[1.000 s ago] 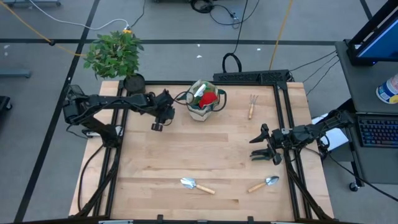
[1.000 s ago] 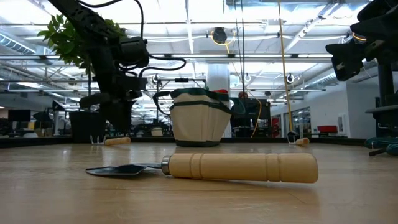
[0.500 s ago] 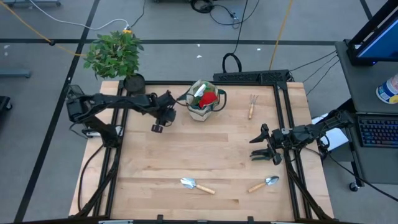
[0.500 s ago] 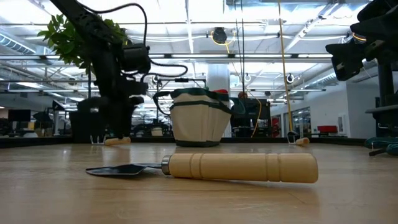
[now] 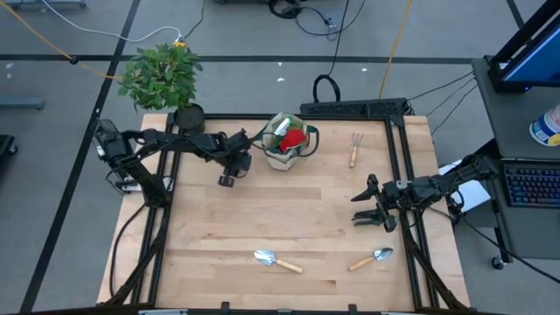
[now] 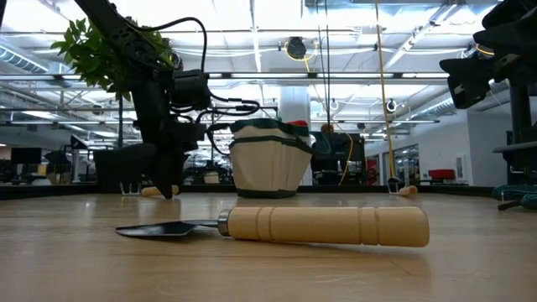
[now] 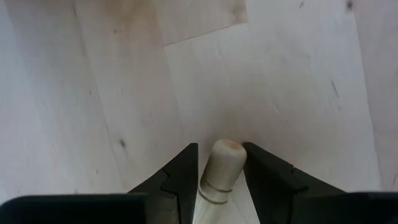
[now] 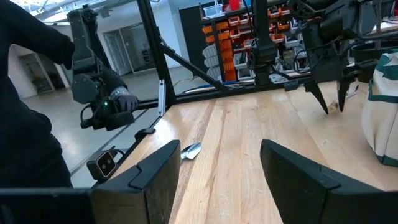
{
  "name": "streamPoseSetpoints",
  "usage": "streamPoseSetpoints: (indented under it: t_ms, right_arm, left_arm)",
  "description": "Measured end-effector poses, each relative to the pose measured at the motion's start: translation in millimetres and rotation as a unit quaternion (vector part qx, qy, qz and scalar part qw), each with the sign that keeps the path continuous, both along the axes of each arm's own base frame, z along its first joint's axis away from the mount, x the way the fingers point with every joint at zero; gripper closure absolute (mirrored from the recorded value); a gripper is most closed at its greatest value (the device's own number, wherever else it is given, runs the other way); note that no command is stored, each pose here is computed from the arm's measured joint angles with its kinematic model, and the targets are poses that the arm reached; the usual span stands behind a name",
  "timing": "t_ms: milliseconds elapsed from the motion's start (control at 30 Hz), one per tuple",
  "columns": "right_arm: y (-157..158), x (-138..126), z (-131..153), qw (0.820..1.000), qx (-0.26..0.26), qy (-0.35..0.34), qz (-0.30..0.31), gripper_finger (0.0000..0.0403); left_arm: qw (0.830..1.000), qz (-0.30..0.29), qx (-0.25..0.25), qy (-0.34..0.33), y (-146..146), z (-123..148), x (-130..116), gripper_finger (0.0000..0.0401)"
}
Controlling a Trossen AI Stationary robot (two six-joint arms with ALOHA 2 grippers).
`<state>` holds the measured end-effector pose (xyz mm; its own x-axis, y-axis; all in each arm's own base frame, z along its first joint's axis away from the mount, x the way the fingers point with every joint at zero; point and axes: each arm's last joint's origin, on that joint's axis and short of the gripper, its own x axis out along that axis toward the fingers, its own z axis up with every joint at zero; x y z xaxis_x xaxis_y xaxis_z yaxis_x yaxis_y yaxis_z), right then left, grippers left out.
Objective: Pick & Place Garden tools in Gardening bag
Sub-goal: Put the left gardening fork into the gardening tool bag
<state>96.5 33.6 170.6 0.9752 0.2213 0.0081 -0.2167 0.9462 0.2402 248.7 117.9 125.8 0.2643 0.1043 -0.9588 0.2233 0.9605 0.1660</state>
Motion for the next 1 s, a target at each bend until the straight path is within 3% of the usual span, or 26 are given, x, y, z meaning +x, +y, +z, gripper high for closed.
streamPoseSetpoints:
  t_ms: [100, 267, 567, 1000]
  right_arm:
    - [0, 0, 0, 1.0, 0.0, 0.0, 0.0, 0.0188]
    - [0, 0, 0, 1.0, 0.0, 0.0, 0.0, 0.0188]
    - [0, 0, 0, 1.0, 0.0, 0.0, 0.0, 0.0188]
    - [0, 0, 0, 1.0, 0.0, 0.0, 0.0, 0.0188]
  left_arm:
    - [1.0, 0.022, -0.005, 0.005, 0, -1, -1, 0.0276]
    - [0.999, 0.05, -0.017, 0.006, -2, 1, -3, 0.0331]
    - [0.995, 0.092, -0.026, -0.01, -5, 13, -8, 0.0332]
    - [0.97, 0.184, -0.042, -0.154, -21, 80, -24, 0.0332]
